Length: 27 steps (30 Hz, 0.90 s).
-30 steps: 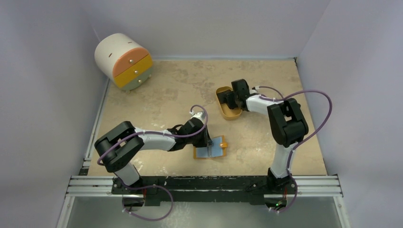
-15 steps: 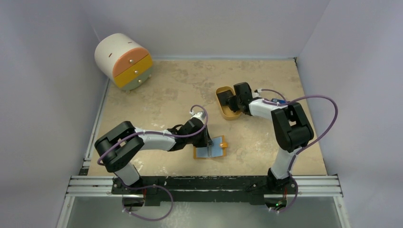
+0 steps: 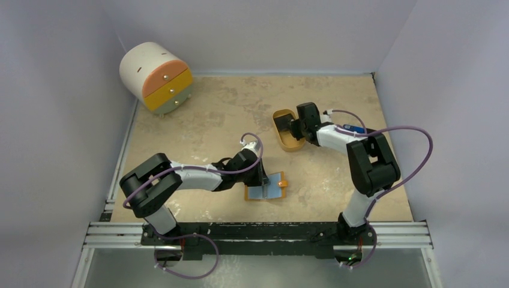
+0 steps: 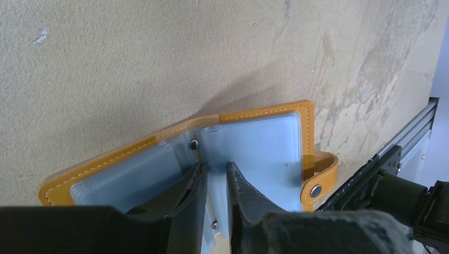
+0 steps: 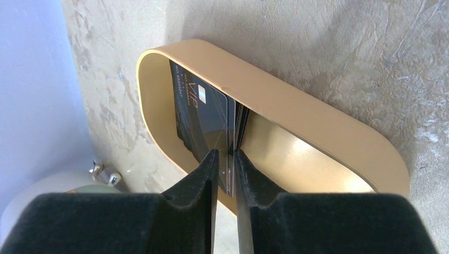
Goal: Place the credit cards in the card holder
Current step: Pick up the credit card from the storage box.
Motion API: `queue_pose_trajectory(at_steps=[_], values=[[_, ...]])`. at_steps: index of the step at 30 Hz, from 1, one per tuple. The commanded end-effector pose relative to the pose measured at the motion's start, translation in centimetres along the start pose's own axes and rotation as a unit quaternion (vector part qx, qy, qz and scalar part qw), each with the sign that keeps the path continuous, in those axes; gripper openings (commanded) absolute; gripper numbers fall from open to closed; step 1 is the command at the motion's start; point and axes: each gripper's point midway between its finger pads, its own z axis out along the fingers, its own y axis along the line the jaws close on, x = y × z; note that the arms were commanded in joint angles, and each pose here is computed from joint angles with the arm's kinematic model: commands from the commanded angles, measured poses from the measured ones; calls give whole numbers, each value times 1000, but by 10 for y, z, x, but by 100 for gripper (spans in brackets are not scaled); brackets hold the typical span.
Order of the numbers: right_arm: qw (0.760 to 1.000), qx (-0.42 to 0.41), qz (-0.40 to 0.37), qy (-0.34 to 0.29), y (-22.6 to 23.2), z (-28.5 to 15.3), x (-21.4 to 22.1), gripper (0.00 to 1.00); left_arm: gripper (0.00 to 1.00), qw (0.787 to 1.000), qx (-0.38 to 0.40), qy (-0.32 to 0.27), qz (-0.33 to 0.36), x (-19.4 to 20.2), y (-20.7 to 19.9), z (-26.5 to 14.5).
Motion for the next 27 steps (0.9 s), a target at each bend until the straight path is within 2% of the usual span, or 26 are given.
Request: queue_pose_trajectory(at_steps=[1, 5, 10, 15, 21, 27], values=[[1000, -19, -5, -15, 12, -10, -10, 19, 20, 1000, 4, -1, -1, 1, -4, 1], [1000, -24, -7, -13, 15, -10, -9, 17, 20, 1000, 3, -1, 0, 0, -5, 1], [999, -32, -12, -8, 19, -8, -6, 8, 20, 1000, 3, 0, 2, 0, -5, 2], [999, -43, -9, -4, 23, -6, -5, 7, 20, 1000, 1, 0, 4, 0, -5, 2], [997, -73, -11, -2, 35, -6, -4, 20, 20, 1000, 0, 0, 6, -1, -5, 2], [996, -85, -11, 0, 40, -4, -2, 22, 20, 1000, -2, 1, 7, 0, -4, 3]])
